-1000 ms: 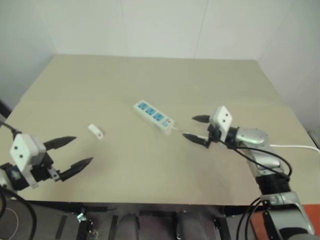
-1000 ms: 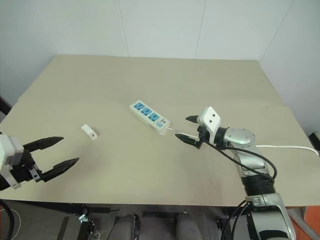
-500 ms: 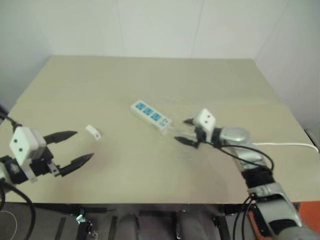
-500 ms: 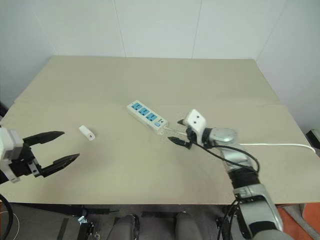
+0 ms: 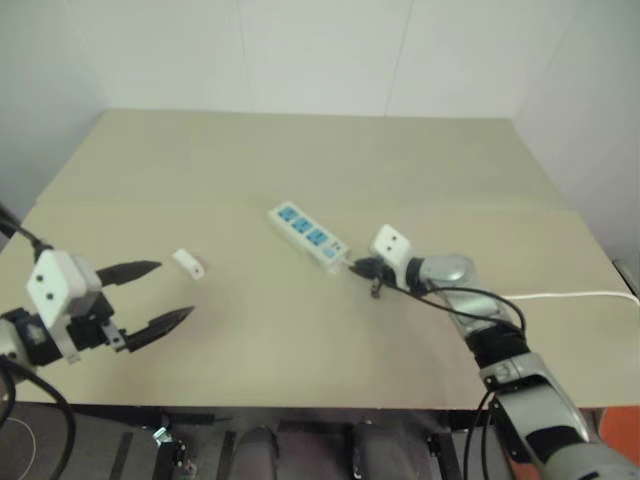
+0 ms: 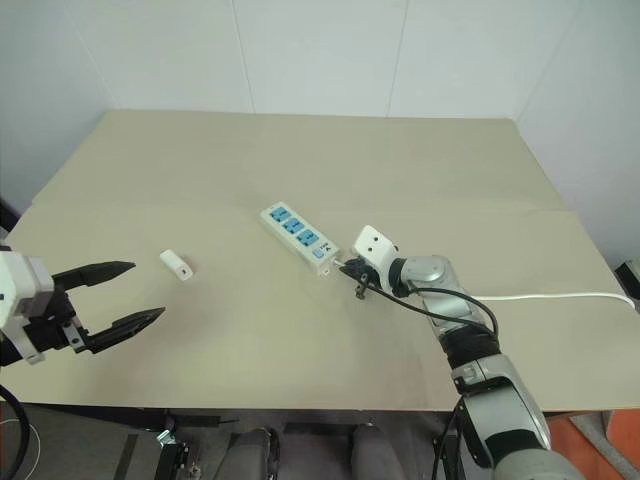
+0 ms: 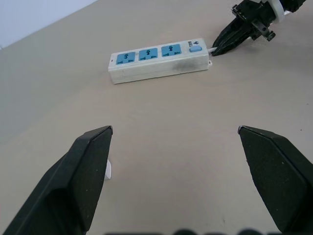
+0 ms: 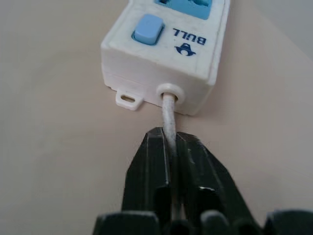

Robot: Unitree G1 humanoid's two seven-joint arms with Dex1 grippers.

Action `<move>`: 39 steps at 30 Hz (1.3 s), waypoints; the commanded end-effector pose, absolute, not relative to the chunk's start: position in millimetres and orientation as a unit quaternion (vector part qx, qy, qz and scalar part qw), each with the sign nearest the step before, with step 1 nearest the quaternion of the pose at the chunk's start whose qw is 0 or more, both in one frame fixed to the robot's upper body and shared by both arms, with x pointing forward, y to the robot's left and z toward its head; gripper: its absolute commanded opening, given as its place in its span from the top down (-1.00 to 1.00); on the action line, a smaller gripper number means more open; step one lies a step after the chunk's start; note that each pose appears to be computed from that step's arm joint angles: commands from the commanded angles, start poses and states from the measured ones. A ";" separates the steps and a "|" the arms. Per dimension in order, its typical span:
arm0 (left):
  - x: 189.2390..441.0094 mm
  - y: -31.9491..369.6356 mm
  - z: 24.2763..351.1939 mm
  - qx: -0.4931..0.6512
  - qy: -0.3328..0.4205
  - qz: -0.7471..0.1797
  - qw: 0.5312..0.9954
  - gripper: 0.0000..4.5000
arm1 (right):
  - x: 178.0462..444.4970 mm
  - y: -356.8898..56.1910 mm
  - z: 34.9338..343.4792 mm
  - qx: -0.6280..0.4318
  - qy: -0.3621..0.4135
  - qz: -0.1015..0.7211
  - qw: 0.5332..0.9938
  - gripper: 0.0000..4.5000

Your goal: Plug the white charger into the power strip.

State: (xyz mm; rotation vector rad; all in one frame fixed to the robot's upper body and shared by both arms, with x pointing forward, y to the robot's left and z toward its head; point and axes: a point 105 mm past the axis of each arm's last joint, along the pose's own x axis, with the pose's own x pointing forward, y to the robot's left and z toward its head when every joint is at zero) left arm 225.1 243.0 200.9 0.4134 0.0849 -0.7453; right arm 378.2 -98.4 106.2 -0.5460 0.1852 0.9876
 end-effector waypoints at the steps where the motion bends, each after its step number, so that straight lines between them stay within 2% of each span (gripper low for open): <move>1: 222.3 238.1 210.0 0.206 0.024 -0.365 0.908 -1.00 | 356.3 -104.5 112.0 -0.250 0.082 0.513 0.817 0.99; 4: 221.8 237.2 209.5 0.204 0.025 -0.367 0.907 -1.00 | 346.1 -115.2 109.7 -0.248 0.079 0.516 0.816 0.99; 8: 223.2 235.4 207.3 0.201 0.028 -0.373 0.905 -1.00 | 357.6 -112.9 122.6 -0.231 -0.012 0.464 0.855 0.99; 10: 224.8 233.8 207.8 0.200 0.026 -0.377 0.904 -1.00 | 353.1 -108.3 131.1 -0.163 -0.038 0.478 0.862 0.69; 14: 225.7 232.8 208.0 0.200 0.025 -0.380 0.903 -1.00 | 346.4 -106.5 136.3 -0.097 -0.080 0.487 0.864 0.11; 21: 224.3 232.4 207.4 0.199 0.027 -0.384 0.901 -1.00 | 348.0 -84.3 131.3 -0.085 -0.097 0.487 0.864 -0.97; 33: 221.2 231.9 205.9 0.196 0.029 -0.387 0.900 -1.00 | 377.2 -61.0 114.4 -0.128 -0.096 0.407 0.899 -0.97; 39: 220.6 232.1 204.5 0.196 0.032 -0.389 0.899 -1.00 | 374.0 -54.6 98.0 -0.143 -0.060 0.427 0.891 -0.97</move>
